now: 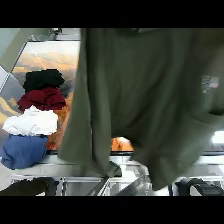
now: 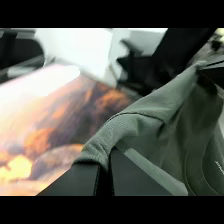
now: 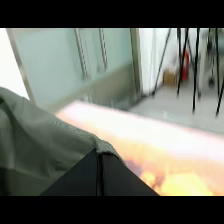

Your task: Fold the shirts.

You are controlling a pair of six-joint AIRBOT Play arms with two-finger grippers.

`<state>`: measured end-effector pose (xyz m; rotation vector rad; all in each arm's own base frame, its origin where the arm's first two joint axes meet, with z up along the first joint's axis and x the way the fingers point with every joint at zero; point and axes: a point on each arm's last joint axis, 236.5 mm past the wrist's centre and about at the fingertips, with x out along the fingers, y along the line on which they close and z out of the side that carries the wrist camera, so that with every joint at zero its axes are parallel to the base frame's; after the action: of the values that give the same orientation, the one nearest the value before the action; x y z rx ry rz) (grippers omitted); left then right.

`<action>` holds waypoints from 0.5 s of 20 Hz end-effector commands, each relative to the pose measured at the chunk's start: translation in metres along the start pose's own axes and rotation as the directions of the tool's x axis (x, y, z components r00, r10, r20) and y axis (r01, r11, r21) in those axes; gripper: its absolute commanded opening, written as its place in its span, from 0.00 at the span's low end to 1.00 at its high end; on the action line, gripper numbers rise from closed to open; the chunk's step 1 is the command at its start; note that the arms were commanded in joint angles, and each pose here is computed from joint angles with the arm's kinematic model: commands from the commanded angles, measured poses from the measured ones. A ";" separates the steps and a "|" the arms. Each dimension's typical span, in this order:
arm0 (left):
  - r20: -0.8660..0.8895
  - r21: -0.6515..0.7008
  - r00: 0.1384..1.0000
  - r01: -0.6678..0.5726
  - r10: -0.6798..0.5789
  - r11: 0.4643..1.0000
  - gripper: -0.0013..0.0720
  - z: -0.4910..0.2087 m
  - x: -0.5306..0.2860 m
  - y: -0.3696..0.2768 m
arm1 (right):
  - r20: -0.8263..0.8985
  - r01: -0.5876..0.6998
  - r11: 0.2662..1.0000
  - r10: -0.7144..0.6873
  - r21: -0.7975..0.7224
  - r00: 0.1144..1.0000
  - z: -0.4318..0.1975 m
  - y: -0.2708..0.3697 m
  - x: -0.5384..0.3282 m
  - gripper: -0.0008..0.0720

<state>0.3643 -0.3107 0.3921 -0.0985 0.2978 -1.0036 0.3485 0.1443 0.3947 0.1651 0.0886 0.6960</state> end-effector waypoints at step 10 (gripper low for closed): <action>-0.439 -0.351 0.884 -0.331 0.158 0.876 1.00 -0.198 0.022 0.277 | -0.470 0.489 0.823 -0.322 0.291 0.822 -0.246 -0.275 0.065 0.67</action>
<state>0.5496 -0.2145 0.1634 -0.1922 0.7500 -0.7198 0.5349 0.0449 0.1276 0.3502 0.6025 0.3186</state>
